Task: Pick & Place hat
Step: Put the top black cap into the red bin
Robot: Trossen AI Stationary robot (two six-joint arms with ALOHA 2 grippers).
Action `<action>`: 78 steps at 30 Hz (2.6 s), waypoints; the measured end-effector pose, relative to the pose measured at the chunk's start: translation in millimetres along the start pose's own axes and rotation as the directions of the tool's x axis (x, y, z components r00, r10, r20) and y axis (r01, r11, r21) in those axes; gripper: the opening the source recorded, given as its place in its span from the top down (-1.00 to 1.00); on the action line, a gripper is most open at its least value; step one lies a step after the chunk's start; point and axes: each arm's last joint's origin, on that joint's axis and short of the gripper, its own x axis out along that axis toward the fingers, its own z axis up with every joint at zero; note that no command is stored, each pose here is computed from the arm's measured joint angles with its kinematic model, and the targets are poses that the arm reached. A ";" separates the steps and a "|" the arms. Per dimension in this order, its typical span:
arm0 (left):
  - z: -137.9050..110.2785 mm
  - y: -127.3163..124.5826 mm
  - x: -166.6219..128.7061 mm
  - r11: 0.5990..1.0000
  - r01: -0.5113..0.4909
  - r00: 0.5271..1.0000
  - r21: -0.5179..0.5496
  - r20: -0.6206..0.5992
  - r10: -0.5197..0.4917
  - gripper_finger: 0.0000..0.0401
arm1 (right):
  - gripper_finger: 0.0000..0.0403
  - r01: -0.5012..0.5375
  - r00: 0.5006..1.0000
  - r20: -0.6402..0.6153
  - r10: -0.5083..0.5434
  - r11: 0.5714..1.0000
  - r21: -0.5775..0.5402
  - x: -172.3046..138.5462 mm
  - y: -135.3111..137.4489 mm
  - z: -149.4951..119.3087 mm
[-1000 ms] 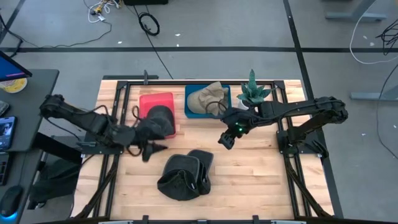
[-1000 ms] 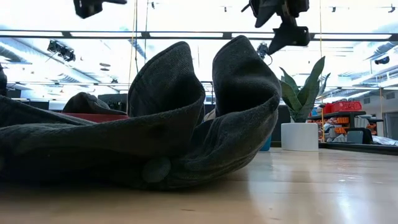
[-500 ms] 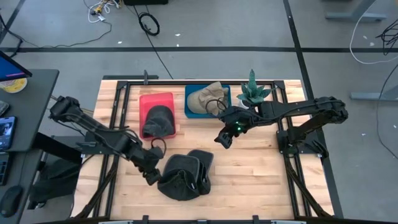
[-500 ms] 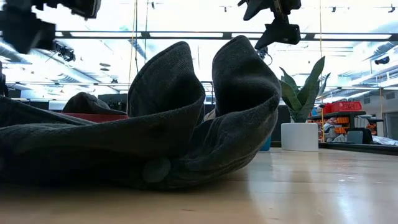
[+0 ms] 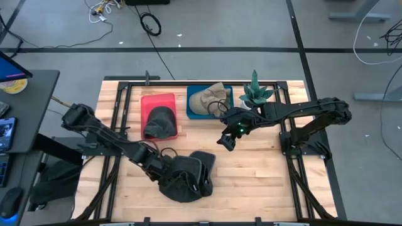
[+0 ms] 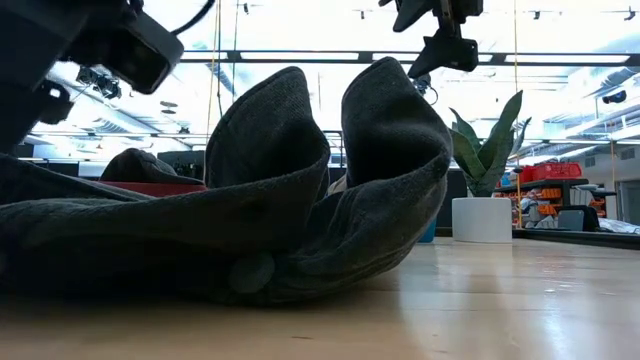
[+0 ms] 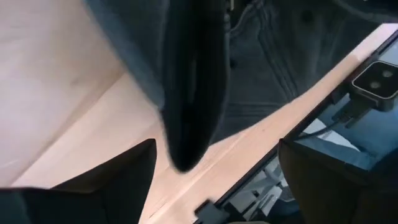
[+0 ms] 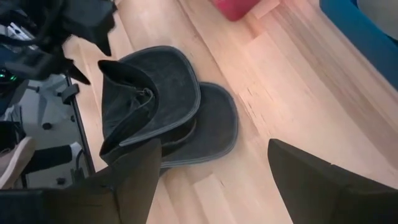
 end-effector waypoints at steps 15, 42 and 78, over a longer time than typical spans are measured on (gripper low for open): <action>1.9 3.3 35.1 0.996 -0.073 0.993 -0.059 -0.092 0.067 -0.50 | -0.47 -0.025 1.000 -0.014 0.025 1.000 -0.002 0.0 1.0 -0.3; -11.9 -8.6 -55.5 0.961 0.237 0.968 -0.144 0.123 -0.220 0.96 | -0.47 -0.048 0.998 0.026 0.050 0.996 -0.073 -0.2 3.0 3.9; 4.4 -20.1 -191.7 0.587 0.752 0.216 0.299 0.729 -0.649 0.96 | -0.35 -0.081 0.825 0.321 0.465 0.659 -0.747 -37.6 37.9 30.2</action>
